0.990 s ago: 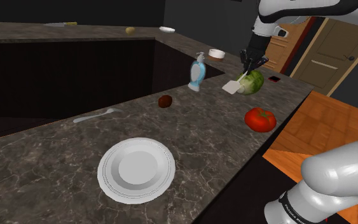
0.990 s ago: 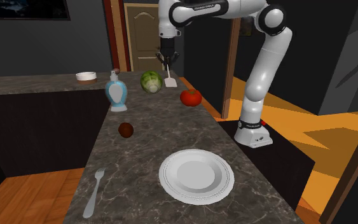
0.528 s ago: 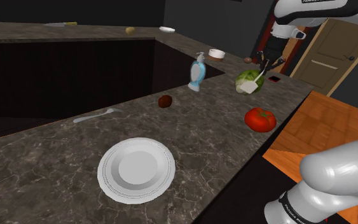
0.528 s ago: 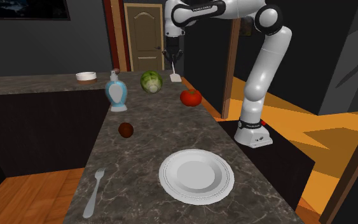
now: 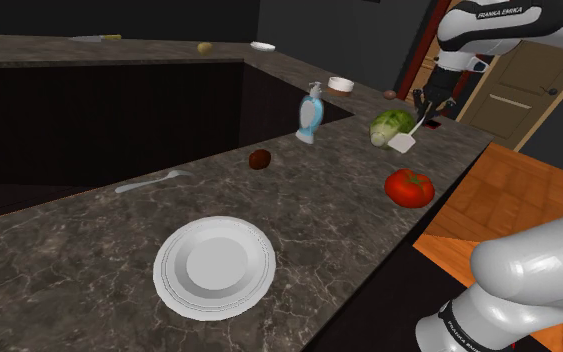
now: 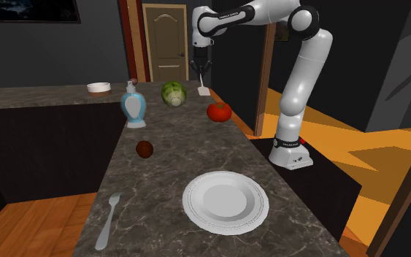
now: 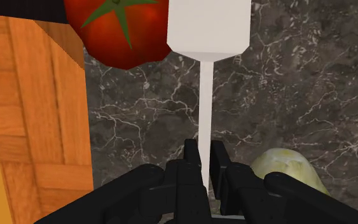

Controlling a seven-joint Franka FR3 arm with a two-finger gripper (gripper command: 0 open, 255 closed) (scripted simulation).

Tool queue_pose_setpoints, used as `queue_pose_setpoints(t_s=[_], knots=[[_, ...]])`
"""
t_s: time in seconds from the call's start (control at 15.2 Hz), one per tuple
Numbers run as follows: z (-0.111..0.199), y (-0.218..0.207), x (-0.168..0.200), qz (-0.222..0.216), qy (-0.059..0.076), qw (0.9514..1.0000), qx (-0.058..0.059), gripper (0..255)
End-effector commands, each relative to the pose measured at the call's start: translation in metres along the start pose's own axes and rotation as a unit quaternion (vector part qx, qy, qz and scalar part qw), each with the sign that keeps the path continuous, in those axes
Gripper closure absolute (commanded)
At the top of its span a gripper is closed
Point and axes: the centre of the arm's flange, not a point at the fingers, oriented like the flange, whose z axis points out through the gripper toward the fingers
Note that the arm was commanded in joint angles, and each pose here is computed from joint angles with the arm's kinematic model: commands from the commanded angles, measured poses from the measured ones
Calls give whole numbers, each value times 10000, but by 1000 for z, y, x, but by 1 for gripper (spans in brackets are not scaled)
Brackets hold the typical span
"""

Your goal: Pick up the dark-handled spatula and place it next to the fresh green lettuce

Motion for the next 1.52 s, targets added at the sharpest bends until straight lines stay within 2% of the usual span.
queue_pose_setpoints(t_s=[0.0,1.45], knots=[[10,0,0,-2,2,10000,2,255],[126,0,-8,-2,2,10000,2,255]])
